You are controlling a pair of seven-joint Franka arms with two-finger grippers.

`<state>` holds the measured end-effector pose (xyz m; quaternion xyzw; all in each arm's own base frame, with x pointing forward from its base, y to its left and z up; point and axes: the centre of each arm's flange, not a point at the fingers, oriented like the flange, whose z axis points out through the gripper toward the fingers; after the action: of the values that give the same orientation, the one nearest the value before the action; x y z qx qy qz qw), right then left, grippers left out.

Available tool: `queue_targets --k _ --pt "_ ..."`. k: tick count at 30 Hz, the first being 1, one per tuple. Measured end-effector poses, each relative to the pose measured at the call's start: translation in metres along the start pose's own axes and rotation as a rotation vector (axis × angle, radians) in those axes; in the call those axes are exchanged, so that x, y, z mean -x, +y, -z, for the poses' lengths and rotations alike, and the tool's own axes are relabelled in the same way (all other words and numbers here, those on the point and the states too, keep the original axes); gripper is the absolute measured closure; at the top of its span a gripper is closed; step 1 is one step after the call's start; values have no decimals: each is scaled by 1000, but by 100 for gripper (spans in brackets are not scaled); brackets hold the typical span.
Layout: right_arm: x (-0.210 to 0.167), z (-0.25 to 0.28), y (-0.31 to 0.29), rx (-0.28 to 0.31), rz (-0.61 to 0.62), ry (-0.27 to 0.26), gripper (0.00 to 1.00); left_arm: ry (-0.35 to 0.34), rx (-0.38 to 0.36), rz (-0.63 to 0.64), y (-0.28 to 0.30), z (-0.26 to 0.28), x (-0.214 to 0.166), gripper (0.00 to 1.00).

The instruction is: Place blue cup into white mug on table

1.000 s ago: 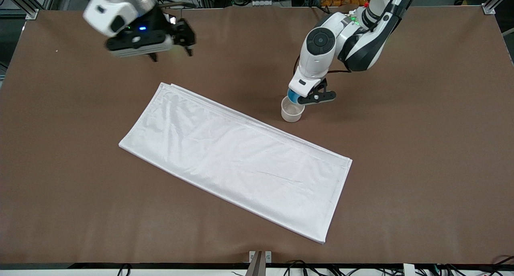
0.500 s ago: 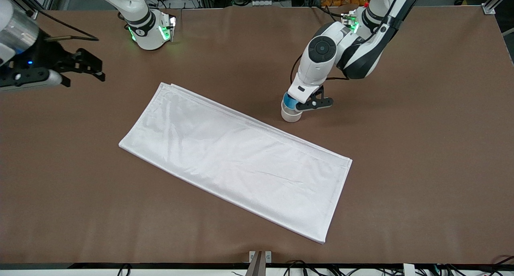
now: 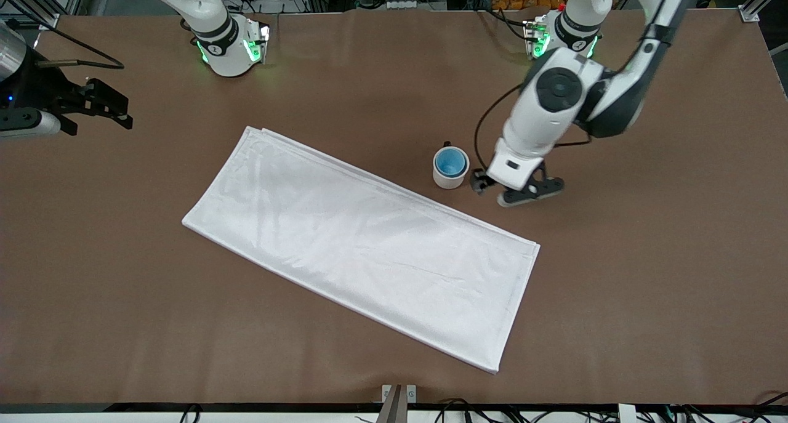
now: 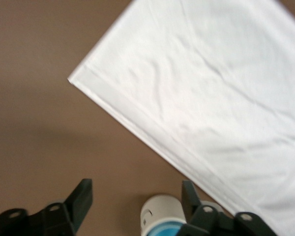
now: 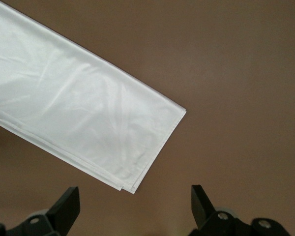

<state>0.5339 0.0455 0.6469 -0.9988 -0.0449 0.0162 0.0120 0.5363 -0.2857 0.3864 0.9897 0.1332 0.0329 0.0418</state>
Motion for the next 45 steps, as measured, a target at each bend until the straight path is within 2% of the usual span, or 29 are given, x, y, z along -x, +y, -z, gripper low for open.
queue_targets --k 4,6,16,22,28,33,39,45 --pt "0 0 1 8 12 -1 0 26 13 7 -22 13 -30 2" --pt "0 0 1 9 20 -1 0 35 13 -4 -31 17 -39 0" --pt "0 0 11 11 10 -1 0 25 -50 -116 -80 27 -65 0" --pt "0 -2 15 10 8 -5 0 24 -93 -229 -123 32 -77 0" --pt "0 -5 15 10 13 -10 0 11 -125 -351 -182 45 -76 0" --pt "0 -6 15 10 35 -12 0 -6 -140 -405 -227 60 -61 0" --pt "0 -6 15 10 40 -13 0 -11 -144 -414 -234 73 -47 0" --pt "0 -10 15 9 44 -24 0 48 -121 -410 -225 99 -57 0"
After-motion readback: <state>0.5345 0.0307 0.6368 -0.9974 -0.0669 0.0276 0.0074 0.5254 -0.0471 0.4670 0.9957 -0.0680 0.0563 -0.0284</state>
